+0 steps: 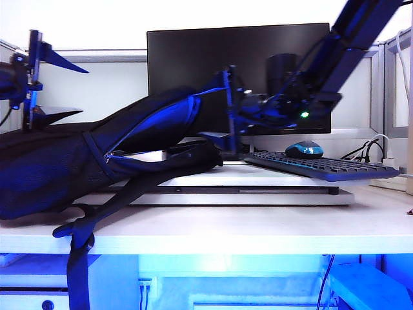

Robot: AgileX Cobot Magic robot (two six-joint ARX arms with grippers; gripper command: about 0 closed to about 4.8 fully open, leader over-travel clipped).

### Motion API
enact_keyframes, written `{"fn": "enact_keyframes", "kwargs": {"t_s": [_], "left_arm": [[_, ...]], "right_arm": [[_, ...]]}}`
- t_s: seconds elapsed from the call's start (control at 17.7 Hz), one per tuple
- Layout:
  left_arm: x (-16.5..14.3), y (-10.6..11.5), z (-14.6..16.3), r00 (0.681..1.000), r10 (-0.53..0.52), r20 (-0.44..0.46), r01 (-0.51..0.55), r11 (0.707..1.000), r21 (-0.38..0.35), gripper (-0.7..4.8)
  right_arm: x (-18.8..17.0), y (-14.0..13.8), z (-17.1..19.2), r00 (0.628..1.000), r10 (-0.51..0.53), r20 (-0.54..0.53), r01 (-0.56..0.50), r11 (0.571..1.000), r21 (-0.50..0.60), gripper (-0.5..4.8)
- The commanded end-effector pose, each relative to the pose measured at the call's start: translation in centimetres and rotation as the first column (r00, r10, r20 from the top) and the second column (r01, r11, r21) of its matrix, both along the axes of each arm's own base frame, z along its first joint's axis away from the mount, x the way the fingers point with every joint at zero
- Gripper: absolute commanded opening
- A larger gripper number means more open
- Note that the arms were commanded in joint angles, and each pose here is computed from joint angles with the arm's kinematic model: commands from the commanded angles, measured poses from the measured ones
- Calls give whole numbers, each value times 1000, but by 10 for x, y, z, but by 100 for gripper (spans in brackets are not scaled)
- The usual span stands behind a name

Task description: Pick up the book on the desk and put it into the open backpack.

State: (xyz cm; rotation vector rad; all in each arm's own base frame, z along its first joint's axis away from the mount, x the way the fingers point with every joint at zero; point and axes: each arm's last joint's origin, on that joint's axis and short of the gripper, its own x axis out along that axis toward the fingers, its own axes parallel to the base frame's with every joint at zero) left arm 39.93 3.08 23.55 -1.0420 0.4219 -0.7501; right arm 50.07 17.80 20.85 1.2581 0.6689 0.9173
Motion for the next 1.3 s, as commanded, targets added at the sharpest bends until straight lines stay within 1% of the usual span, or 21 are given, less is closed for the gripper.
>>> {"fn": "enact_keyframes", "kwargs": {"t_s": [0.06,0.17,0.23,0.28,0.34,0.45,0.51,0.57,0.62,0.68,0.74,0.79,0.85,0.91,0.96,1.02,1.07,1.13,1.19,1.24,1.3], "left_arm": [[-2,15,9,993,66,95,-68,998,15,400],[-4,26,16,979,120,164,-124,992,16,399],[-5,31,18,972,133,194,-139,990,18,400],[-5,37,23,966,138,219,-147,989,22,401],[-6,41,31,950,142,278,-158,987,36,405],[-6,43,58,881,121,458,-181,979,89,408],[-7,42,76,844,83,529,-176,976,127,408],[-8,41,88,818,56,573,-173,973,152,408],[-14,40,110,765,23,643,-185,965,186,407],[-23,38,127,720,18,694,-217,956,200,404],[-34,36,143,688,47,725,-263,946,188,403],[-39,35,151,678,79,731,-294,940,172,399],[-53,33,169,645,132,753,-367,917,153,397],[-64,28,181,611,118,783,-401,899,177,393],[-73,23,190,587,85,805,-414,886,209,390],[-84,16,198,582,38,812,-405,880,249,365],[-92,12,204,595,17,804,-398,875,277,349],[-101,7,208,627,1,779,-381,873,305,298],[-110,1,210,662,-31,749,-359,864,353,198],[-117,-8,210,696,-54,716,-324,867,380,140],[-122,-19,210,713,-88,696,-294,863,411,103]], "right_arm": [[3,-25,29,991,-67,120,66,998,7,427],[5,-48,45,978,-125,170,125,992,8,420],[5,-60,56,967,-146,211,149,989,2,419],[2,-71,69,952,-162,260,172,985,-15,417],[-2,-82,85,929,-177,324,206,977,-56,395],[-16,-102,116,889,-188,417,280,944,-172,363],[-26,-109,131,873,-178,455,314,918,-242,362],[-34,-114,141,861,-171,478,340,894,-293,350],[-52,-120,160,838,-161,522,405,824,-397,300],[-67,-124,173,821,-158,549,461,752,-472,280],[-81,-127,185,805,-150,573,501,688,-525,237],[-91,-128,194,796,-139,589,522,649,-553,209],[-108,-131,208,780,-118,614,549,600,-582,181],[-123,-132,219,765,-93,637,565,572,-594,147],[-135,-134,229,752,-66,656,574,555,-602,103],[-151,-135,240,739,-40,672,588,526,-615,53],[-165,-137,248,729,-11,685,599,496,-629,15],[-189,-140,260,715,35,698,617,439,-653,-8],[-218,-143,271,712,63,700,634,370,-679,-9],[-241,-147,279,708,77,702,652,312,-691,-9],[-257,-149,285,701,77,709,670,270,-691,-9]]}}
